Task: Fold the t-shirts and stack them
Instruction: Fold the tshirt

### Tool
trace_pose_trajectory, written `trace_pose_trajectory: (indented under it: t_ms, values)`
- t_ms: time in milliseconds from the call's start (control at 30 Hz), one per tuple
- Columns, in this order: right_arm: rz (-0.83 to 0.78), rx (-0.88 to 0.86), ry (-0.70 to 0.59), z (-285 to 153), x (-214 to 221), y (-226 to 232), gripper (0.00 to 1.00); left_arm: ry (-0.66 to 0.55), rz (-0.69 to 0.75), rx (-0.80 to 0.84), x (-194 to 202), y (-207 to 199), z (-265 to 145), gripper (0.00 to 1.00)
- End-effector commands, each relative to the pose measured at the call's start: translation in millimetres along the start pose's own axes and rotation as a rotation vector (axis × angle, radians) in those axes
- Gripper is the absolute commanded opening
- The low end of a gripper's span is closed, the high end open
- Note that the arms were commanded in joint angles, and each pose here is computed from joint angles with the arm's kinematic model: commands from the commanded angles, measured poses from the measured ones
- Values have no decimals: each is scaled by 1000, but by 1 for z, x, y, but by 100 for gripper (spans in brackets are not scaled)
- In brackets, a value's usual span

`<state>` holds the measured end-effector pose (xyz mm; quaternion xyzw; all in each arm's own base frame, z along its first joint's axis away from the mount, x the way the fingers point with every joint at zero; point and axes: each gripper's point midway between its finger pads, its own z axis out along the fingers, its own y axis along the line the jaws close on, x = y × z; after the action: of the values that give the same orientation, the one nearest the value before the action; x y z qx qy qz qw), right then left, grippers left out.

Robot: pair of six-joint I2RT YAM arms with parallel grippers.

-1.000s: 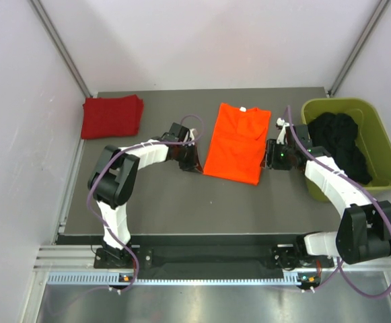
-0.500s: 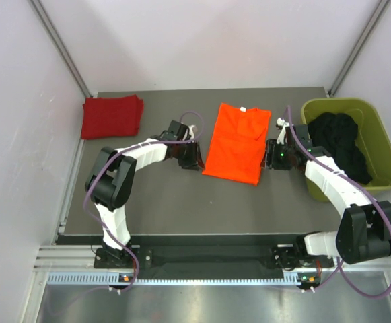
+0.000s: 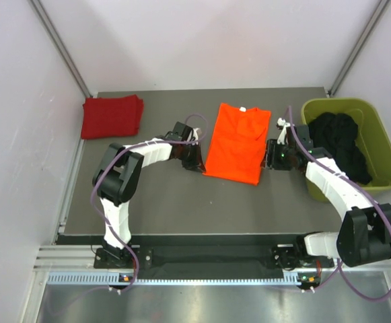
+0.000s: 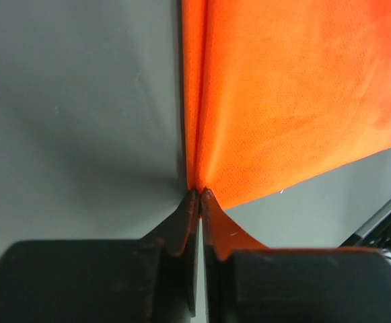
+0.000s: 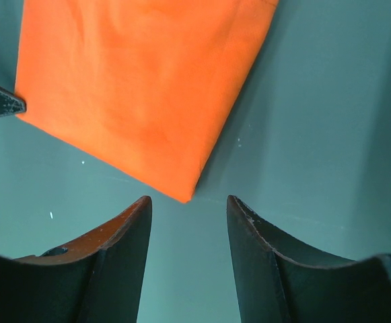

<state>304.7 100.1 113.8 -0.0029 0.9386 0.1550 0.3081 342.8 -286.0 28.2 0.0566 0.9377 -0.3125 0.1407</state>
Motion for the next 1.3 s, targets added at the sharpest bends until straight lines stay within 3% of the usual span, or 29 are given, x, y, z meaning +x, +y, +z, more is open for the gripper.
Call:
trace_pose_trajectory:
  t_ms: [0, 200, 600, 700, 733, 833, 900, 1133, 1267]
  values:
    - [-7, 0, -38, -5, -5, -1, 49, -26, 42, 55, -10, -15, 1, 3]
    - [52, 18, -2, -7, 13, -5, 49, -37, -25, 12, 2, -10, -13, 0]
    - [196, -61, 67, -9, 78, 13, 48, -7, -92, -16, 82, -7, -39, 1]
    - [216, -102, 92, -5, 97, 25, 46, -15, -108, -27, 96, -8, -47, 6]
    - [214, -127, 81, -3, 97, 31, 45, -6, -124, -34, 103, -7, -49, 14]
    - [204, -182, 96, 2, 113, 51, 44, -27, -135, -55, 104, -6, -58, 29]
    - [197, -182, 126, 6, 128, 56, 44, -47, -126, -62, 99, -7, -61, 32]
    - [169, -127, 118, 10, 133, 45, 44, -41, -101, -67, 78, -13, -47, 32]
    - [148, -94, 99, 7, 127, 40, 44, -14, -103, -87, 79, -7, -36, 27]
